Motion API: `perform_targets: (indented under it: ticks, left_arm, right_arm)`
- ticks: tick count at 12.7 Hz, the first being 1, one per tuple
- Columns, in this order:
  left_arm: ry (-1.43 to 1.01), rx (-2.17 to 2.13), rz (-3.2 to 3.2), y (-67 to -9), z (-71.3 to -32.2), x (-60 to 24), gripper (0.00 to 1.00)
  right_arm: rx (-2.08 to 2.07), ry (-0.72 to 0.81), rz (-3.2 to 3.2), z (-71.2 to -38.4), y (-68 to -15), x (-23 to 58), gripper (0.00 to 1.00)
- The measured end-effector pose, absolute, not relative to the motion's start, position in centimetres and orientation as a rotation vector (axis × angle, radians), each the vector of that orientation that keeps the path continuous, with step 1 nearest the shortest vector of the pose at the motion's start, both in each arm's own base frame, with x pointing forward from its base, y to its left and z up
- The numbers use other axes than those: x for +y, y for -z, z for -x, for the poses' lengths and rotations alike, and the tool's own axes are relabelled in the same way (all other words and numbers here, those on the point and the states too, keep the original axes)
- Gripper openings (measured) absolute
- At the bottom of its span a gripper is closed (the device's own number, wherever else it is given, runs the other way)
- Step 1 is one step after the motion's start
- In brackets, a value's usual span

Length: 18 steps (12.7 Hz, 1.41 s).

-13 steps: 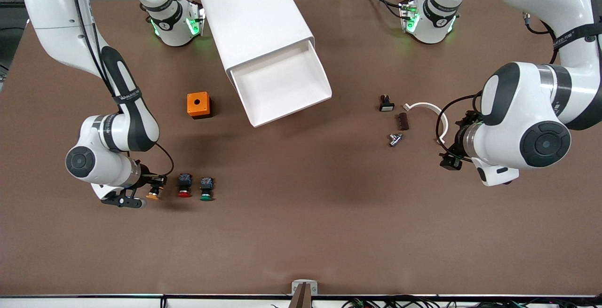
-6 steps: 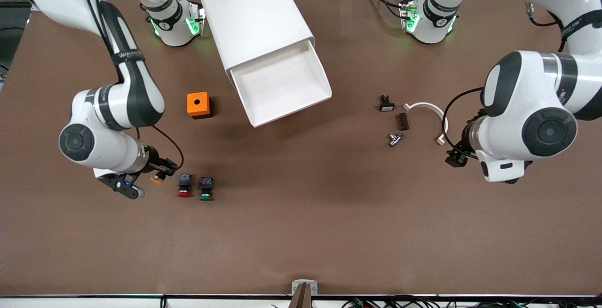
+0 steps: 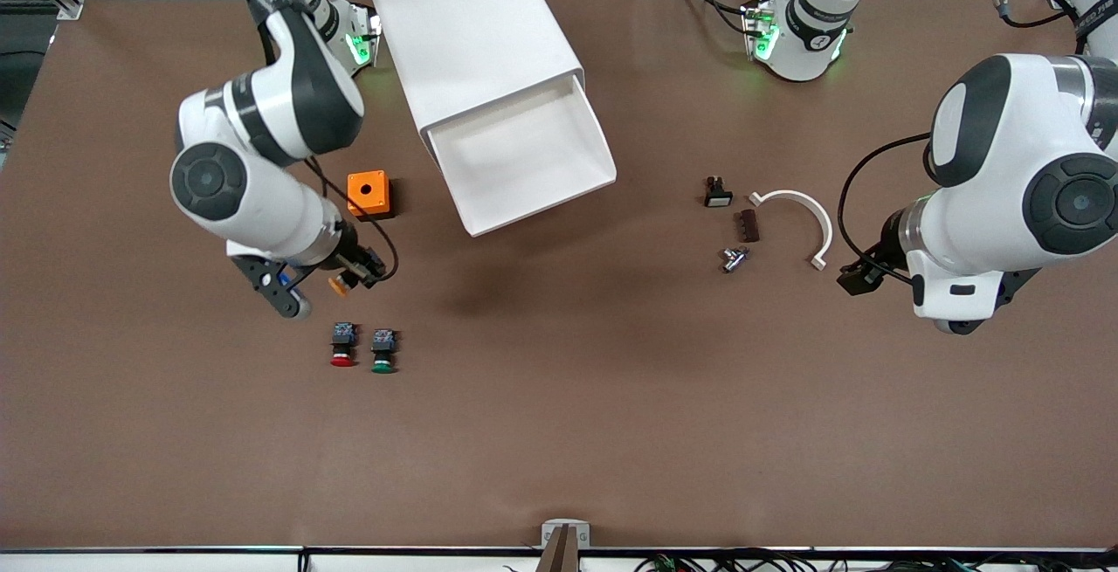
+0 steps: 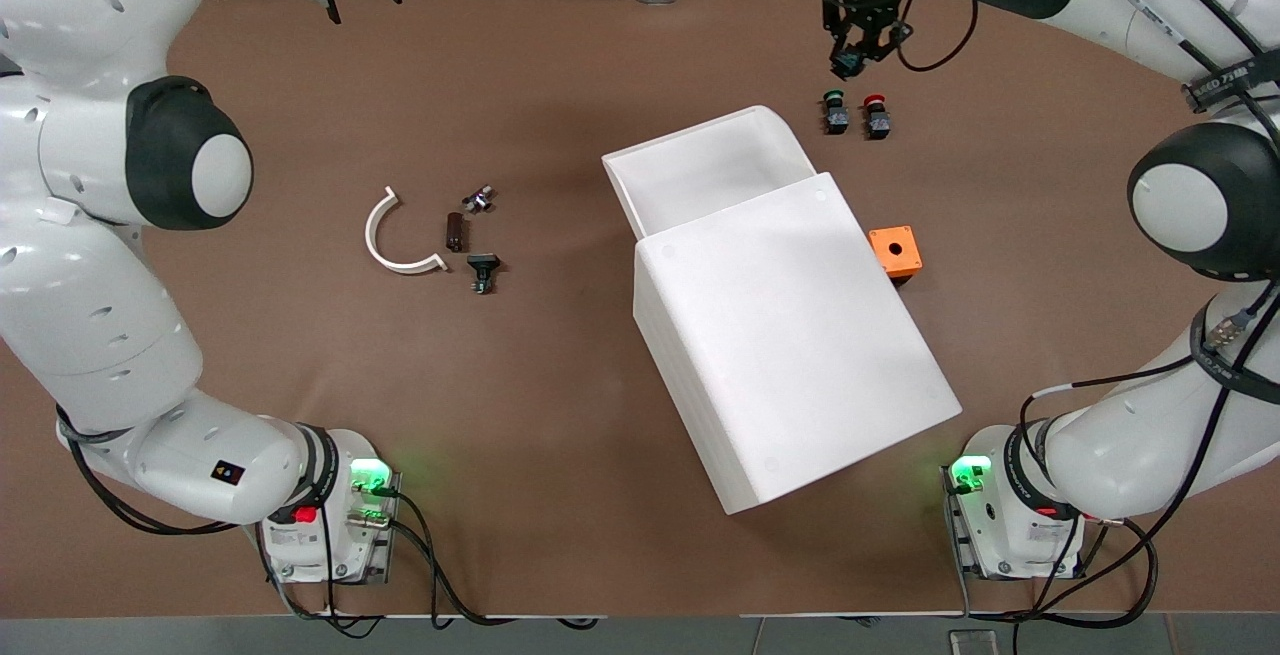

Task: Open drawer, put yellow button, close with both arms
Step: 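Carry the yellow button into the open drawer and release it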

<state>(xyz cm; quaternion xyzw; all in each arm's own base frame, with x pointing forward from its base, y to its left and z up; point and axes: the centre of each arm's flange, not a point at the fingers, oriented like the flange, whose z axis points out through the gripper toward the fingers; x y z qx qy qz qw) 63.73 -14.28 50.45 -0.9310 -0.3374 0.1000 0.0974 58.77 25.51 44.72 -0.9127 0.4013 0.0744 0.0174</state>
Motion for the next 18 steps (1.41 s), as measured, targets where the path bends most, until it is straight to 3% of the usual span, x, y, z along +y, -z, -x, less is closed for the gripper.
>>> perform_targets:
  ticks: [4,12,18]
  left_arm:
    - [-0.327,-0.731,2.856,-50.3,-63.7,-14.3,1.0]
    - [-0.3,-0.501,2.954,-49.8,-64.5,-13.6,1.0]
    - [-0.278,-0.382,3.037,-48.0,-65.2,-13.6,0.99]
  right_arm:
    - [1.403,-0.259,2.735,-54.7,-47.1,32.5,0.41]
    - [1.541,-0.228,2.594,-47.2,-47.0,44.8,0.41]
    - [1.597,-0.232,2.579,-46.6,-42.2,47.0,0.41]
